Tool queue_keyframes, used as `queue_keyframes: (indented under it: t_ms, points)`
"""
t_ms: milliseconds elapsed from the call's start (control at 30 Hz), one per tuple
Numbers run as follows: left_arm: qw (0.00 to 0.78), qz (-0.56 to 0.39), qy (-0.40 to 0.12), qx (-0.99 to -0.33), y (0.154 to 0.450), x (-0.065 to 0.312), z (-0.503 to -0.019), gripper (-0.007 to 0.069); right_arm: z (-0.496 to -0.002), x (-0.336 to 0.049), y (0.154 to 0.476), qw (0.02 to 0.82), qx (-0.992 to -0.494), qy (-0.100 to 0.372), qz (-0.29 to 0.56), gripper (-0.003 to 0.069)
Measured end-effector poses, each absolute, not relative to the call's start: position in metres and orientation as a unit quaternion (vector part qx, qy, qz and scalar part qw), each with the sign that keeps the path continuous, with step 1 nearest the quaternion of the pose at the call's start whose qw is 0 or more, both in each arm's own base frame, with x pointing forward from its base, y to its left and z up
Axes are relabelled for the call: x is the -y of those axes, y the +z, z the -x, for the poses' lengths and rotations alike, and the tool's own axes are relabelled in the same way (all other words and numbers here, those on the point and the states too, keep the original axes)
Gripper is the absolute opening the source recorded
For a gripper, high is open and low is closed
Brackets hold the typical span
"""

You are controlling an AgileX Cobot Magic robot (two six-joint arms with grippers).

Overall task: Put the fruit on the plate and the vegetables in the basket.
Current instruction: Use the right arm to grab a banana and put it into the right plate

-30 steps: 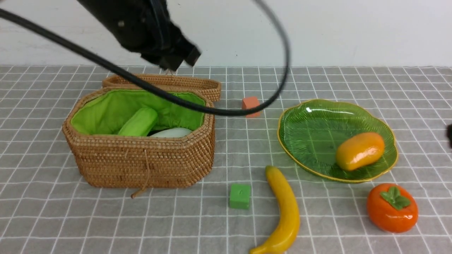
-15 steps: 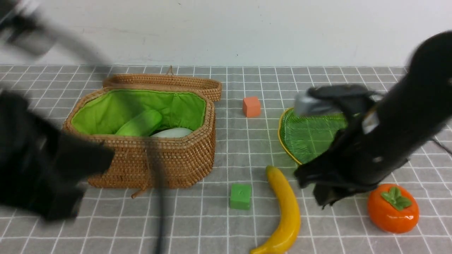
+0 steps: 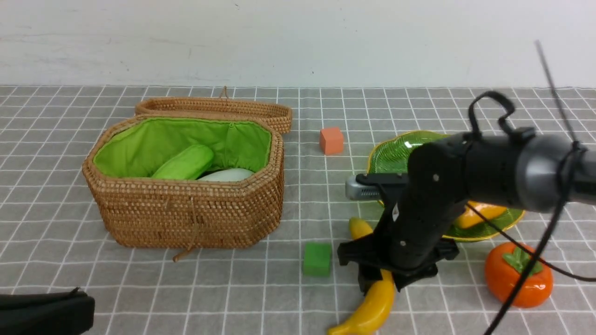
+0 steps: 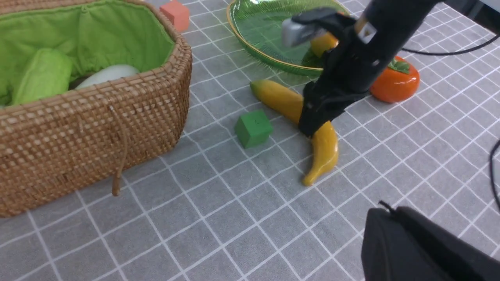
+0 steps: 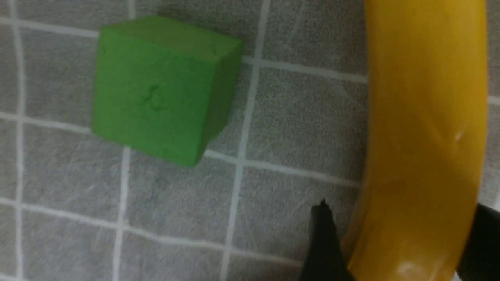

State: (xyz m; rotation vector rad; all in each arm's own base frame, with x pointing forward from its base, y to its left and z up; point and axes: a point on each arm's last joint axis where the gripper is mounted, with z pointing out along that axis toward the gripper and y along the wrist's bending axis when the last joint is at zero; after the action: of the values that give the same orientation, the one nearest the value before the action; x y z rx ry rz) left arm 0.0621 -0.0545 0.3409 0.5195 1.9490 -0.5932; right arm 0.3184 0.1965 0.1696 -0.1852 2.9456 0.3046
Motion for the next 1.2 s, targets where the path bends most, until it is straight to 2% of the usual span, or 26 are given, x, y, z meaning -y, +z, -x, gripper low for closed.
queue_keyframes:
  t_ms: [100,167,333,400,500,533,567,633,700,733,767,867,967,1000,1033,1067,1100,1133,1167,1200]
  points:
    - [0.498,-0.216,-0.243,-0.804,0.341,0.054,-0.062,-0.0013,-0.32,-0.197,0.163,0.08,-0.99,0.097,0.063,0.0382]
    - [0.498,-0.216,-0.243,-0.804,0.341,0.054,-0.062,-0.0013,-0.32,-0.197,0.163,0.081,-0.99,0.096,0.068,0.0314]
    - [0.496,-0.214,-0.249,-0.804,0.341,0.055,-0.062,-0.0013,-0.319,-0.197,0.172,0.076,-0.989,0.095,0.083,0.0314]
    - [0.496,-0.213,-0.252,-0.803,0.341,0.055,-0.062,-0.0013,-0.323,-0.195,0.194,0.092,-0.987,0.101,0.083,0.0314]
    - [0.499,-0.21,-0.258,-0.8,0.342,0.056,-0.062,-0.0013,-0.354,-0.172,0.251,0.177,-0.977,0.117,0.036,0.0314]
    - [0.5,-0.209,-0.259,-0.799,0.343,0.056,-0.062,-0.0013,-0.356,-0.172,0.253,0.182,-0.976,0.118,0.035,0.0314]
    - [0.503,-0.208,-0.261,-0.798,0.343,0.056,-0.062,-0.0013,-0.377,-0.149,0.269,0.216,-0.969,0.119,-0.006,0.0314]
    - [0.503,-0.208,-0.261,-0.797,0.343,0.056,-0.062,-0.0013,-0.398,-0.124,0.278,0.238,-0.963,0.121,-0.044,0.0314]
    - [0.502,-0.206,-0.267,-0.797,0.344,0.057,-0.062,-0.0013,-0.428,-0.092,0.267,0.249,-0.956,0.117,-0.103,0.0314]
    - [0.502,-0.206,-0.267,-0.797,0.344,0.057,-0.062,-0.0013,-0.429,-0.093,0.266,0.248,-0.956,0.117,-0.103,0.0314]
    - [0.5,-0.205,-0.271,-0.796,0.344,0.057,-0.061,-0.0013,-0.446,-0.078,0.246,0.237,-0.956,0.118,-0.128,0.0314]
    - [0.501,-0.212,-0.274,-0.793,0.344,0.058,-0.06,-0.0013,-0.464,-0.069,0.221,0.22,-0.955,0.122,-0.154,0.0318]
    - [0.501,-0.218,-0.276,-0.791,0.344,0.059,-0.06,-0.0013,-0.469,-0.068,0.21,0.212,-0.957,0.122,-0.159,0.037]
    - [0.501,-0.223,-0.278,-0.789,0.345,0.059,-0.059,-0.0013,-0.47,-0.068,0.209,0.212,-0.957,0.122,-0.155,0.0444]
    - [0.501,-0.224,-0.278,-0.788,0.345,0.059,-0.059,-0.0013,-0.47,-0.068,0.209,0.212,-0.957,0.122,-0.155,0.0454]
    - [0.502,-0.229,-0.279,-0.786,0.345,0.06,-0.059,-0.0013,-0.469,-0.068,0.211,0.213,-0.958,0.123,-0.148,0.0534]
    - [0.502,-0.233,-0.281,-0.784,0.345,0.06,-0.058,-0.0013,-0.469,-0.069,0.214,0.213,-0.959,0.124,-0.143,0.0579]
    - [0.502,-0.233,-0.281,-0.784,0.345,0.061,-0.058,-0.0013,-0.469,-0.069,0.214,0.213,-0.959,0.124,-0.142,0.0587]
    - [0.502,-0.238,-0.282,-0.782,0.345,0.061,-0.058,-0.0013,-0.466,-0.069,0.221,0.212,-0.961,0.122,-0.13,0.0636]
    - [0.502,-0.242,-0.282,-0.781,0.345,0.061,-0.058,-0.0013,-0.463,-0.069,0.228,0.209,-0.963,0.121,-0.121,0.0653]
